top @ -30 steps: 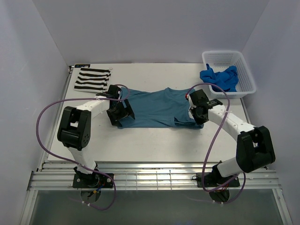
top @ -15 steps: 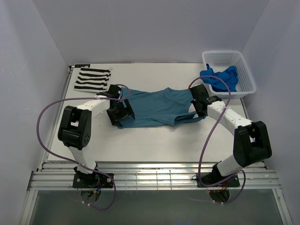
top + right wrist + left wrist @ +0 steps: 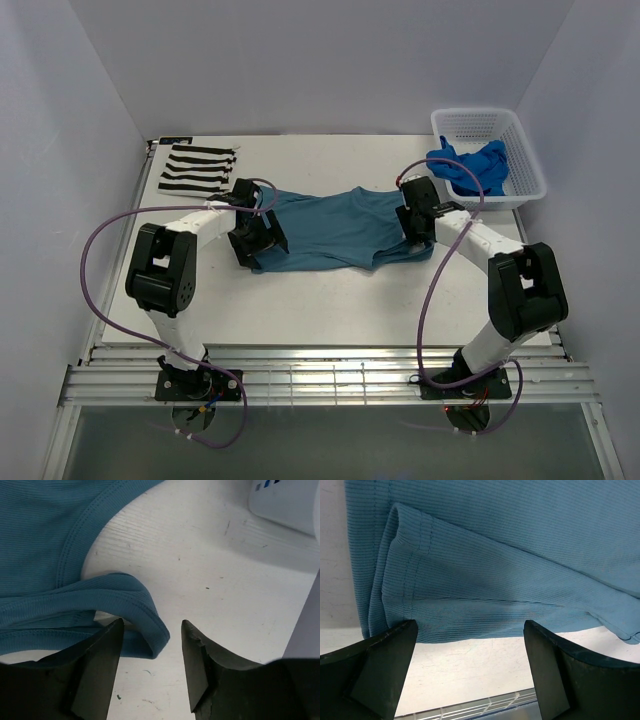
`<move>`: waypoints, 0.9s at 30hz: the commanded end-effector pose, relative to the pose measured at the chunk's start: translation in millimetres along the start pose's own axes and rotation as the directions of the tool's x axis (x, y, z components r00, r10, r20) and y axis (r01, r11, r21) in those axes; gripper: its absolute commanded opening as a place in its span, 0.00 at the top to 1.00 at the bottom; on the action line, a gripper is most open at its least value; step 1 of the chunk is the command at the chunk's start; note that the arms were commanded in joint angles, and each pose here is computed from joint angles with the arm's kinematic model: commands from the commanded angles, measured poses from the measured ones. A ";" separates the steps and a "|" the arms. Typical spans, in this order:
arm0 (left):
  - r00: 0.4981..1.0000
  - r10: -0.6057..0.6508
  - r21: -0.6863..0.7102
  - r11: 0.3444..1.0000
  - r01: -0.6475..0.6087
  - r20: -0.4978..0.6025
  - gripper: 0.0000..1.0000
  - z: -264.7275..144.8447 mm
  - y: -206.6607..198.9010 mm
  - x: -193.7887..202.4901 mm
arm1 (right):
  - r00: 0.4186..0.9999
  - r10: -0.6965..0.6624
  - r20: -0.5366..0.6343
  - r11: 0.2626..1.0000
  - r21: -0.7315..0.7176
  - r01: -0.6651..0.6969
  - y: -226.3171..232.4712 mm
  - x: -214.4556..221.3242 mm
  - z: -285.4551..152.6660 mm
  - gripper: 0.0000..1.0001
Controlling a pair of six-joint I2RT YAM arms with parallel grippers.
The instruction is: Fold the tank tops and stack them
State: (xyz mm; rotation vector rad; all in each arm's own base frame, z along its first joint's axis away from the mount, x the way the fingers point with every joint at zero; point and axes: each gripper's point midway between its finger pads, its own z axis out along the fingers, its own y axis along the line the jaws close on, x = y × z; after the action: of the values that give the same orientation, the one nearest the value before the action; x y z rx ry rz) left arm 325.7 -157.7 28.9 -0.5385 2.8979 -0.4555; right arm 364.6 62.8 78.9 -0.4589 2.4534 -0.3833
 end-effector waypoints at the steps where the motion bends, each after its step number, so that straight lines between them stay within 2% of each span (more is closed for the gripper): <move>1: 0.999 0.019 0.015 1.000 -0.020 0.046 0.02 3.4 -5.6 -14.8 | 0.999 0.040 -0.011 0.996 -0.074 -0.041 8.0 -10.1 -10.4 0.40; 3: 0.998 0.020 0.022 1.000 -0.021 0.053 0.02 0.7 -7.5 -15.9 | 0.998 0.063 0.014 0.987 -0.150 -0.060 17.5 -12.6 -23.1 0.33; 5: 0.998 0.019 0.031 0.999 -0.021 0.053 0.02 -1.2 -9.8 -15.9 | 0.995 0.084 0.057 0.963 -0.260 -0.066 33.7 -13.4 -39.2 0.07; 6: 0.998 0.020 0.036 0.999 -0.022 0.053 0.02 -2.2 -10.7 -15.9 | 0.992 0.094 0.080 0.953 -0.295 -0.067 40.1 -14.8 -46.4 0.10; 9: 0.998 0.018 0.045 0.999 -0.020 0.053 0.02 -4.3 -12.8 -15.6 | 0.980 0.135 0.143 0.902 -0.426 -0.062 64.2 -16.7 -69.8 0.10; 12: 0.998 0.016 0.050 0.999 -0.019 0.061 0.02 -7.4 -14.0 -16.3 | 0.974 0.145 0.174 0.818 -0.575 -0.019 95.7 -13.9 -91.3 0.10; 15: 0.998 0.013 0.051 0.999 -0.016 0.067 0.02 -9.5 -14.5 -16.9 | 0.978 0.136 0.157 0.705 -0.709 0.016 133.3 -4.4 -108.2 0.10; 18: 0.997 0.013 0.061 0.998 -0.018 0.075 0.02 -14.0 -17.2 -17.9 | 0.988 0.098 0.121 0.644 -0.765 0.030 168.1 5.4 -114.5 0.10; 19: 0.997 0.013 0.062 0.998 -0.018 0.076 0.02 -15.3 -17.7 -18.0 | 0.987 0.098 0.130 0.651 -0.758 0.035 172.6 0.9 -113.3 0.10; 20: 0.996 0.014 0.064 0.998 -0.019 0.082 0.02 -17.2 -18.2 -18.9 | 0.988 0.100 0.121 0.697 -0.716 0.017 170.3 -1.1 -103.5 0.10; 21: 0.996 0.016 0.064 0.998 -0.021 0.086 0.02 -18.4 -18.6 -19.4 | 0.991 0.107 0.084 0.708 -0.706 -0.017 176.7 0.3 -96.2 0.10; 27: 0.993 0.020 0.036 0.999 -0.024 0.112 0.02 -25.7 -14.0 -22.1 | 0.972 0.228 0.061 0.763 -0.631 -0.140 174.9 -28.0 -72.0 0.09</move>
State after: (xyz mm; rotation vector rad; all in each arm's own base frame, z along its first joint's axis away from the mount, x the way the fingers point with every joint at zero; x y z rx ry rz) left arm 329.0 -157.7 32.7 -0.5347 2.8790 -0.4578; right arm 262.6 231.4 57.4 -0.6433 2.5143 0.5791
